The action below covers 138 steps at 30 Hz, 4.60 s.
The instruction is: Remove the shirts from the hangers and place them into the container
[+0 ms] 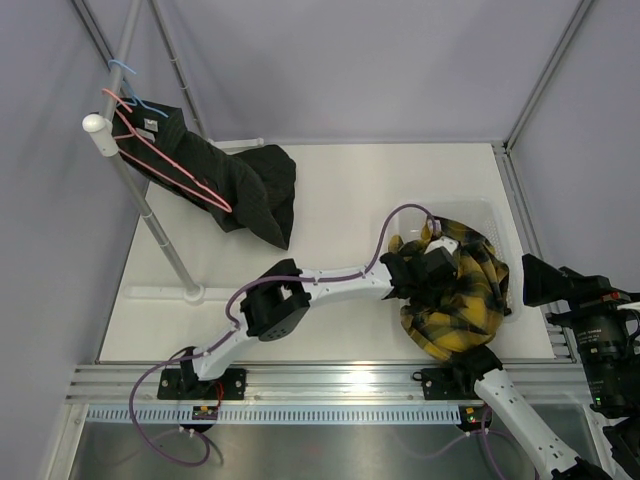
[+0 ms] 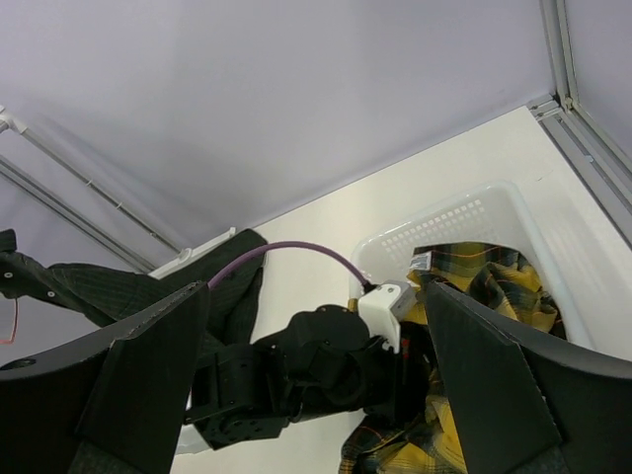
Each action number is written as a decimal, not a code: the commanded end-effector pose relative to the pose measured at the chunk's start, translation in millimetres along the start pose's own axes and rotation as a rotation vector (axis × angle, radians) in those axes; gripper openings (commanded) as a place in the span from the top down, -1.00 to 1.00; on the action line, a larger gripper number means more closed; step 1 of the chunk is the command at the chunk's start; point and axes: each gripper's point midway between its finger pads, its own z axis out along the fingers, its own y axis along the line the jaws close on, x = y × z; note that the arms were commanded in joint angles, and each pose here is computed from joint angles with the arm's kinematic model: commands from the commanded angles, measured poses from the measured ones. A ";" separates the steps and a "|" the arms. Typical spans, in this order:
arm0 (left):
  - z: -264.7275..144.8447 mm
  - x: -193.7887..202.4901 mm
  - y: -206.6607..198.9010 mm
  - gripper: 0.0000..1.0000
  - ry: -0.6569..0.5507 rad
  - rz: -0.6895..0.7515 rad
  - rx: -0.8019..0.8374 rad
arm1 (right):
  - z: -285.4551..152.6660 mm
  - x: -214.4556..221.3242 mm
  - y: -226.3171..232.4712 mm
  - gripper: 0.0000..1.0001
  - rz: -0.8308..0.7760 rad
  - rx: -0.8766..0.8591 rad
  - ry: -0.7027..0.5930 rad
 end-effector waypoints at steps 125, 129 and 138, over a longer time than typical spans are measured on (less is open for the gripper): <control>-140.9 -18.5 220.6 -0.93 -0.386 -0.719 0.252 | 249.8 395.0 -56.1 -0.09 -0.273 0.324 0.878; -131.6 -22.8 220.5 -0.79 -0.383 -0.735 0.271 | 249.7 393.4 -55.2 -0.09 -0.263 0.320 0.870; -115.8 -20.9 212.4 -0.09 -0.363 -0.773 0.358 | 248.0 396.7 -60.4 -0.09 -0.276 0.334 0.876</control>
